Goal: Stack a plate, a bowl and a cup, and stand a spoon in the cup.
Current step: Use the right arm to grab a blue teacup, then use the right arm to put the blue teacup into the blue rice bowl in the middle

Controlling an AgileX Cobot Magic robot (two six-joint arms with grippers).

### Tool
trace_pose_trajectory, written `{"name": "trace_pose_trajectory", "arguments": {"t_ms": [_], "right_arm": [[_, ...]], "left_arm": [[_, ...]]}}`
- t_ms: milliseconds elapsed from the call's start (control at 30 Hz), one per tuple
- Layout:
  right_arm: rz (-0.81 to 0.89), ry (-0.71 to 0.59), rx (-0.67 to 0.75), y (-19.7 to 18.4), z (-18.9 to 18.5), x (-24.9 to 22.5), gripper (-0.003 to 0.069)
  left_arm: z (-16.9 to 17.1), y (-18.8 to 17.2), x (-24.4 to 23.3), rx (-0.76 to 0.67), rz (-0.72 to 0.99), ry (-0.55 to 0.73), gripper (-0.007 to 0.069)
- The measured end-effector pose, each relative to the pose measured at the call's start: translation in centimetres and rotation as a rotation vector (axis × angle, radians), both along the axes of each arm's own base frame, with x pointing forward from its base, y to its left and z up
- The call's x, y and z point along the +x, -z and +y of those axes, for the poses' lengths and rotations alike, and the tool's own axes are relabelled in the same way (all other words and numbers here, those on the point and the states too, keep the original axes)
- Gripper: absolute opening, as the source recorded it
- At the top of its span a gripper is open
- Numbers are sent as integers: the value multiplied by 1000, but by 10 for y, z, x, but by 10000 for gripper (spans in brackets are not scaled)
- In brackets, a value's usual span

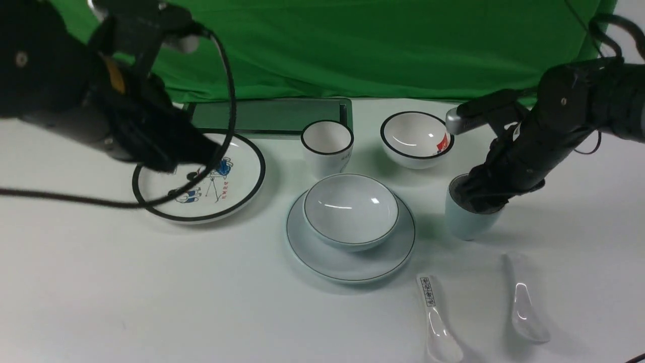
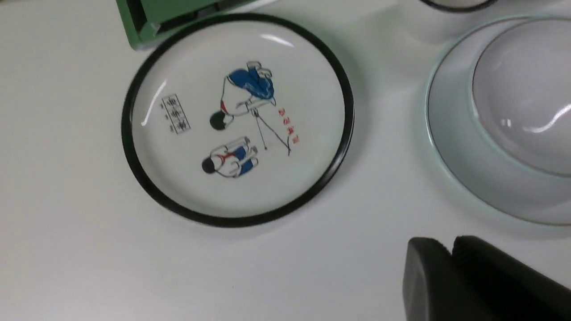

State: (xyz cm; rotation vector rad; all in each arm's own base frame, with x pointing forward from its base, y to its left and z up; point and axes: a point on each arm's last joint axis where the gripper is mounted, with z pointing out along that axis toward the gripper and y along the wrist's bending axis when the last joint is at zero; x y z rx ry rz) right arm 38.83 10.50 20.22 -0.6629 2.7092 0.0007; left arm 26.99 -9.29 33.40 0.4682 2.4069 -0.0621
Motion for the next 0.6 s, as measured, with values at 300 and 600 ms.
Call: {"name": "trace_pose_trajectory", "arguments": {"t_ms": [300, 600], "right_arm": [[-63, -35, 13, -55, 8, 1, 88], [-79, -294, 101, -92, 93, -26, 88]], "left_arm": [[4, 33, -11, 16, 47, 5, -6], [3, 31, -9, 0, 6, 9, -6]]}}
